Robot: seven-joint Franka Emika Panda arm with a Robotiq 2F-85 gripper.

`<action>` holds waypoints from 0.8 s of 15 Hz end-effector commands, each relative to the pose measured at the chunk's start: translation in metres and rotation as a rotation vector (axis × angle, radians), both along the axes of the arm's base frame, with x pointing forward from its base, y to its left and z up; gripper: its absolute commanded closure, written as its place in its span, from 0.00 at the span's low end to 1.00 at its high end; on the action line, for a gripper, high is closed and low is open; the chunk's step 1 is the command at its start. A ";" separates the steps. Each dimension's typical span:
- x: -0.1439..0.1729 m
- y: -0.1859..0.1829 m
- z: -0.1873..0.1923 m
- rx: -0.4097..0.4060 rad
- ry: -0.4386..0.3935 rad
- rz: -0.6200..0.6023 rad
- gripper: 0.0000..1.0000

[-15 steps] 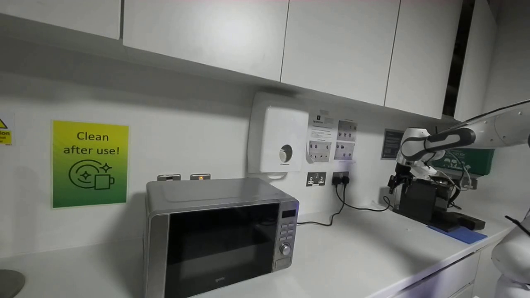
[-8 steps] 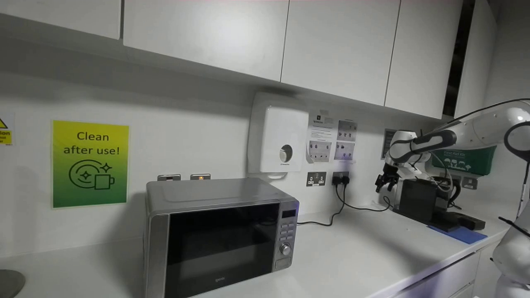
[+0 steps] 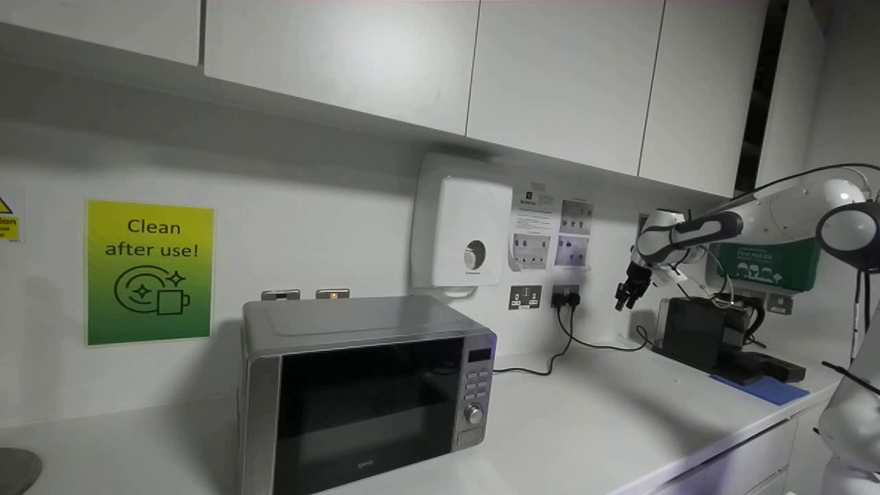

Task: Flip the left switch on the socket

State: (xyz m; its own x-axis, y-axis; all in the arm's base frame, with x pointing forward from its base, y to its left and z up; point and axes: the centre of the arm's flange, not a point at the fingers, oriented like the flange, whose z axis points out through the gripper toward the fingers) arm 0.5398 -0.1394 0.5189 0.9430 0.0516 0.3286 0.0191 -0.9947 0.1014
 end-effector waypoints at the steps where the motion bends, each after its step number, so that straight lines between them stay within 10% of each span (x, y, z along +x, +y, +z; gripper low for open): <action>1: 0.016 -0.006 0.005 -0.027 -0.029 -0.027 0.69; 2: 0.005 -0.001 0.001 -0.005 -0.003 -0.006 0.53; 5: 0.008 -0.002 0.000 -0.006 -0.002 -0.013 0.69; 12: 0.010 -0.003 -0.001 -0.007 -0.002 -0.014 0.69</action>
